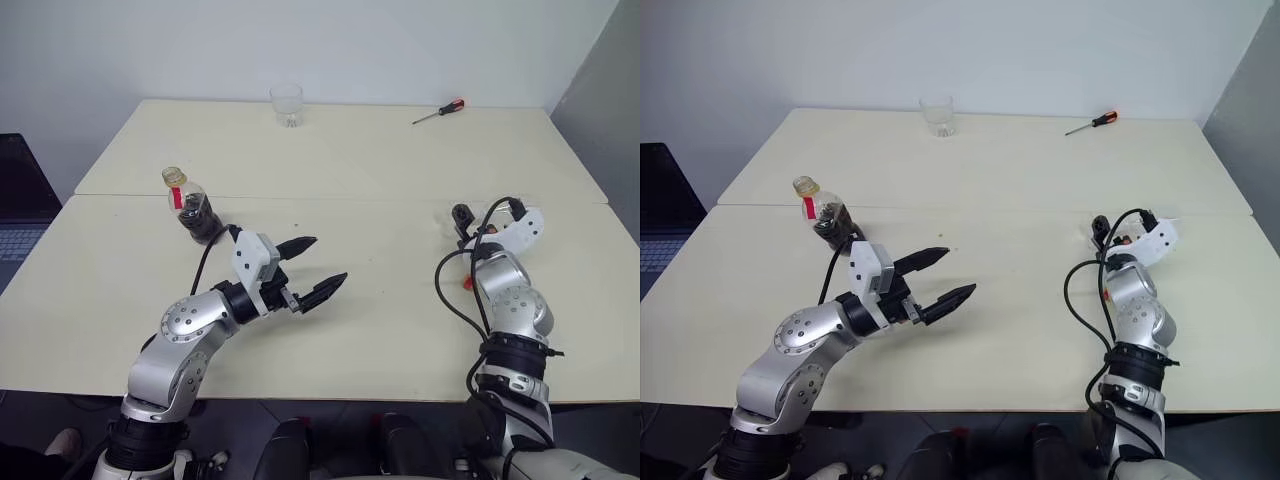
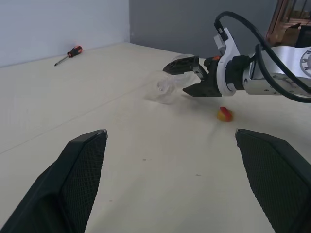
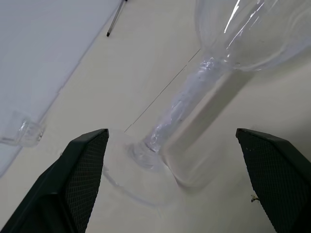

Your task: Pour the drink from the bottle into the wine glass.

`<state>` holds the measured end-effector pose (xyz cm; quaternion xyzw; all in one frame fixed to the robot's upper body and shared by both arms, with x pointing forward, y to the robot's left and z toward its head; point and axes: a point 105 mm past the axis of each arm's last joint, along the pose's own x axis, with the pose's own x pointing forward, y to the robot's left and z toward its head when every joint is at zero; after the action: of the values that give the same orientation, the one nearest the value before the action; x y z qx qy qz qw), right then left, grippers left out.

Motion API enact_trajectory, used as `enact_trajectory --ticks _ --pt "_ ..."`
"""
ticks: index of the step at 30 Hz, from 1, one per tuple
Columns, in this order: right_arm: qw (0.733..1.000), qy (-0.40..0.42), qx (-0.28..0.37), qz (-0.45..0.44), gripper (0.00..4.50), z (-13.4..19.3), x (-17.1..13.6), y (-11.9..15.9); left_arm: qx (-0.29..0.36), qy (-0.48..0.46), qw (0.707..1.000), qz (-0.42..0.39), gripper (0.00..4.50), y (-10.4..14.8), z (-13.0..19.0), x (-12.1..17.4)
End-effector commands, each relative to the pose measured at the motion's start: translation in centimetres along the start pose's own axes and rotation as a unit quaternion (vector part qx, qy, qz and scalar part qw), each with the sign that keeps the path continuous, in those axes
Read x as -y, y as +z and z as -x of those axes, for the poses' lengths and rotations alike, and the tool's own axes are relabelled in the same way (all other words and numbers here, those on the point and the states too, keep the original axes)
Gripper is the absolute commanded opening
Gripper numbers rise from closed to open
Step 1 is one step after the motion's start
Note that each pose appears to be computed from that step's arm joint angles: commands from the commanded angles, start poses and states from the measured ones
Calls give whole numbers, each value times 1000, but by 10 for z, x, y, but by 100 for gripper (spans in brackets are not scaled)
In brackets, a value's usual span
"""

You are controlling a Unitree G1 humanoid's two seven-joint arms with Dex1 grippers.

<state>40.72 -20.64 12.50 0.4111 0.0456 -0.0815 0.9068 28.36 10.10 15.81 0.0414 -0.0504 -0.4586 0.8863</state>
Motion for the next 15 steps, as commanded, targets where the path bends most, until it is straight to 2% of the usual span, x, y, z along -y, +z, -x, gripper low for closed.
enact_trajectory --ticks 1,8,15 --pt "999 19 32 -16 450 -6 -10 18 13 3 1000 -11 448 9 1 -1" --pt "996 7 48 -68 450 -15 -6 27 13 4 1000 -10 448 10 1 -1" --pt "988 7 16 -153 450 -29 -10 9 12 -3 1000 -12 448 9 -1 -1"
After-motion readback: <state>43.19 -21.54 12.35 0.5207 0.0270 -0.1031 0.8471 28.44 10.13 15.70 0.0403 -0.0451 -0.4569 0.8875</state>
